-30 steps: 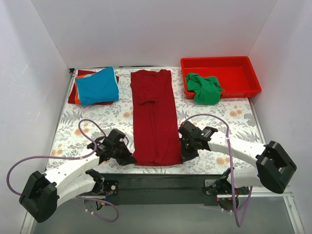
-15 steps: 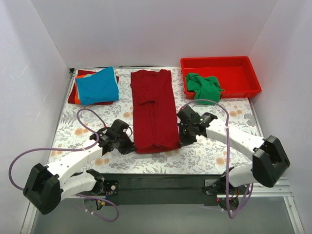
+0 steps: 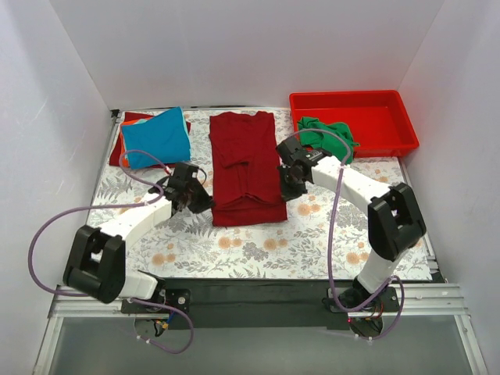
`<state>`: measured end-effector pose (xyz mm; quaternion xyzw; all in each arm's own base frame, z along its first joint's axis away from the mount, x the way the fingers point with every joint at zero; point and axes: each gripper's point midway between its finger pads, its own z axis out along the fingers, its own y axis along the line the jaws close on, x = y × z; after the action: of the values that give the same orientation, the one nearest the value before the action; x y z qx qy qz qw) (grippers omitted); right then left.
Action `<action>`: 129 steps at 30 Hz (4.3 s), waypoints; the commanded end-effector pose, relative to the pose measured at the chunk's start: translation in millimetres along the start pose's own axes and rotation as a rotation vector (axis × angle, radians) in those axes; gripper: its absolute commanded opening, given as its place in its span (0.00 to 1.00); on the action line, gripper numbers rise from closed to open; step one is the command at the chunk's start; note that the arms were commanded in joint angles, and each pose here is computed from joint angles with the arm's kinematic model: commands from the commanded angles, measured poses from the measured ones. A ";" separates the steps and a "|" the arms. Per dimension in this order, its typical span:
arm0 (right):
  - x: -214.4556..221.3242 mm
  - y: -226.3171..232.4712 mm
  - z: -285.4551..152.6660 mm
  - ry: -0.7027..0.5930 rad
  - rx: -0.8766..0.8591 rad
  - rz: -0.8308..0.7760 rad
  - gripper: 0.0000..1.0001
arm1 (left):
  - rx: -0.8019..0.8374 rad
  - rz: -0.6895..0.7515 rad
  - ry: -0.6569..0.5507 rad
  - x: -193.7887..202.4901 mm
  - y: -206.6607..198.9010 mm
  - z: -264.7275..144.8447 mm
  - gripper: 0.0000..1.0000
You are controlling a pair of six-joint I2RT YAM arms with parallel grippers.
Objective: Fold and stack the t-shirts
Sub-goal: Fold the tshirt
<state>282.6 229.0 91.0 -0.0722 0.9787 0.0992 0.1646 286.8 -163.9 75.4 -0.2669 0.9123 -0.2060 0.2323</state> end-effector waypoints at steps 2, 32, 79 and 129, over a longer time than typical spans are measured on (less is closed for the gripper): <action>-44.1 -17.0 3.1 -0.068 0.067 -0.028 0.01 | 0.127 0.115 -0.030 -40.1 -37.3 18.8 0.00; -136.0 -17.2 67.4 -0.073 -0.006 0.001 0.01 | 0.074 0.074 -0.083 -120.6 -55.5 91.3 0.00; -143.7 55.8 23.8 -0.088 -0.230 -0.111 0.56 | 0.209 0.114 -0.033 -51.8 -85.0 54.2 0.43; -171.6 74.4 75.0 -0.146 -0.220 0.039 0.56 | -0.119 0.349 0.247 157.2 87.1 73.9 0.43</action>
<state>425.2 328.7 40.2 -0.0771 0.9671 0.1886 0.1520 284.7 -281.2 23.0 -0.1197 0.8868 -0.3188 0.3124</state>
